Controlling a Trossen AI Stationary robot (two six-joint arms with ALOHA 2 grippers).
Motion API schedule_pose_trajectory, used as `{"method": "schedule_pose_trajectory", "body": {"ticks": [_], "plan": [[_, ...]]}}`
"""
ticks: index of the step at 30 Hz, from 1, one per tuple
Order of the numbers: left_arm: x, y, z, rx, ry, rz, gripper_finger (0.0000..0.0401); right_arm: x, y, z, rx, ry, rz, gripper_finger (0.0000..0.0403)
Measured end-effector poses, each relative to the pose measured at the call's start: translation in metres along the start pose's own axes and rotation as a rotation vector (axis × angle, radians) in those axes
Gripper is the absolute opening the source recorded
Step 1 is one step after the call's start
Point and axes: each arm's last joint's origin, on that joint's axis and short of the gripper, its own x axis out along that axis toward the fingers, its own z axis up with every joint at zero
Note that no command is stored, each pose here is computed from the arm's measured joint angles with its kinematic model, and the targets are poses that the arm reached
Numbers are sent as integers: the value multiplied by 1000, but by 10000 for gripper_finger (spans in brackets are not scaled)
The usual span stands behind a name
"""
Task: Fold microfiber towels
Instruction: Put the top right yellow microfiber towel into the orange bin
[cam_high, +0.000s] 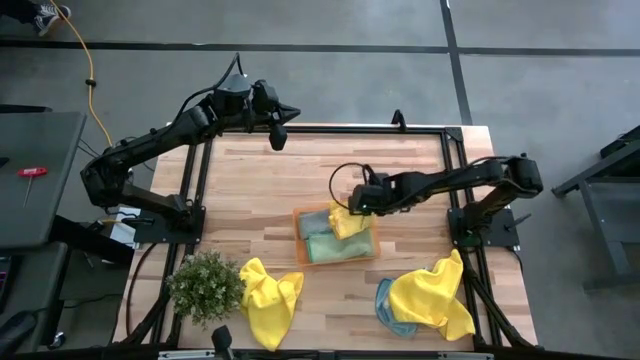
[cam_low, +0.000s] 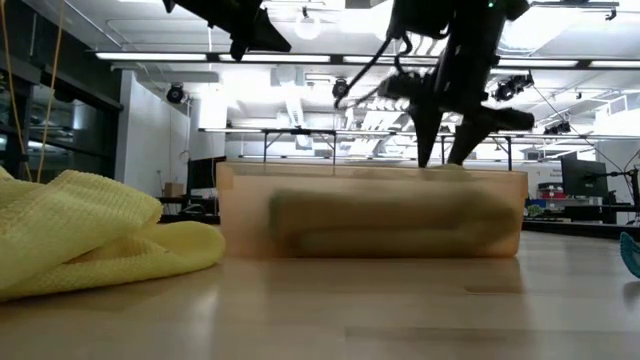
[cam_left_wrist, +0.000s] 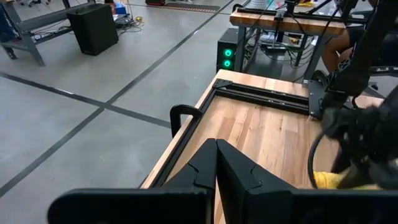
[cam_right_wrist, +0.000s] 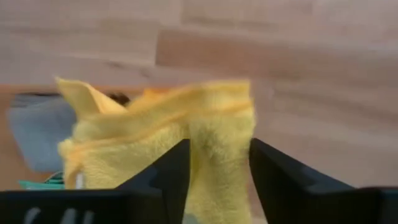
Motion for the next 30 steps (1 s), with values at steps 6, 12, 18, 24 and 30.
{"method": "schedule_pose_trajectory", "body": {"ticks": [6,12,18,24,30], "plan": [[0,0,-1,-4,12,-1,0,-29,-8,17,-151,-84,76,175],[0,0,-1,-11,15,-1,0,-30,7,22,-482,19,302,133],[0,0,-2,-12,15,-2,0,2,20,16,-625,89,304,12],[0,0,-1,-38,15,-2,0,27,22,10,-641,173,254,5],[0,0,-1,-59,15,-1,0,56,22,8,-489,249,174,4]]}}
